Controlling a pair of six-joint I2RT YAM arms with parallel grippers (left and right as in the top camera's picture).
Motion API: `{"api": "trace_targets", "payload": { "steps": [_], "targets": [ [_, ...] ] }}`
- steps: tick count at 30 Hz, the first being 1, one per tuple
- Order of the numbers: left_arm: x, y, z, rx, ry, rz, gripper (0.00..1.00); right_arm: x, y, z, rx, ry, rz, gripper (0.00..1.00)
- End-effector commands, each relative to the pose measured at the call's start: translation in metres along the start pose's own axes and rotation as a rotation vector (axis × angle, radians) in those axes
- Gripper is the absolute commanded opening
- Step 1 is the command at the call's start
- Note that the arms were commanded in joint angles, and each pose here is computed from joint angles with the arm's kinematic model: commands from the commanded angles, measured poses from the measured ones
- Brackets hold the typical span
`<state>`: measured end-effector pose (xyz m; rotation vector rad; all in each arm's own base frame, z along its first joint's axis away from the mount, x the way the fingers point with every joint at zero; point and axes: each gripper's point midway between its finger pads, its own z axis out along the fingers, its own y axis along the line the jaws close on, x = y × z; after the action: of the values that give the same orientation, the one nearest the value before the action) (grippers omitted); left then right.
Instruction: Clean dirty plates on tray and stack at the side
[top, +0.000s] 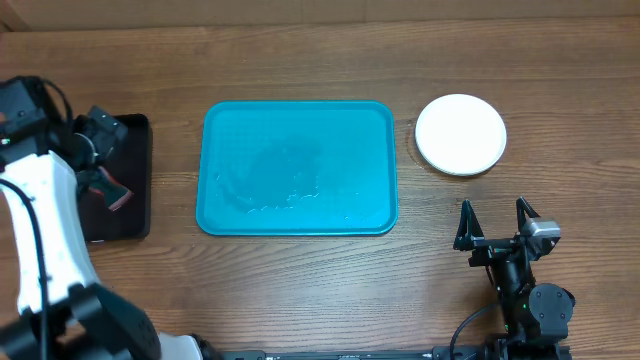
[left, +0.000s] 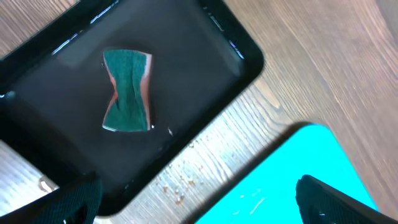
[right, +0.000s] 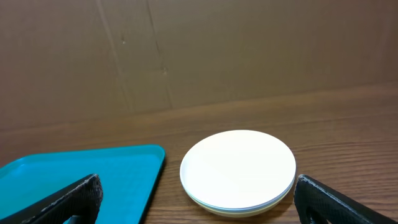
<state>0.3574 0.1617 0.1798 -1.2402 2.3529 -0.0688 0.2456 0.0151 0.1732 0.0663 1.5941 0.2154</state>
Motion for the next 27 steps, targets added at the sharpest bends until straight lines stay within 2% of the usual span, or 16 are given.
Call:
{"api": "trace_targets", "payload": {
  "steps": [1,8,12,18,23,27],
  "targets": [
    [0.017,-0.007,-0.026,-0.026,-0.095,0.101,1.0,0.001,-0.003,0.0,0.013,-0.007,-0.005,1.0],
    [0.067,-0.019,-0.075,0.035,-0.27,0.248,1.0,0.001,-0.003,0.0,0.013,-0.007,-0.005,1.0],
    [0.106,0.014,-0.108,0.086,-0.332,0.274,1.0,0.001,-0.003,0.0,0.013,-0.007,-0.004,1.0],
    [0.124,0.044,-0.147,0.151,-0.415,0.251,1.0,0.001,-0.003,0.0,0.013,-0.007,-0.004,1.0],
    [0.141,0.063,-0.143,0.142,-0.408,0.268,1.0,0.001,-0.003,0.0,0.013,-0.007,-0.005,1.0],
    [0.15,0.07,-0.134,0.166,-0.465,0.359,1.0,0.001,-0.003,0.0,0.013,-0.007,-0.004,1.0]
  ]
}}
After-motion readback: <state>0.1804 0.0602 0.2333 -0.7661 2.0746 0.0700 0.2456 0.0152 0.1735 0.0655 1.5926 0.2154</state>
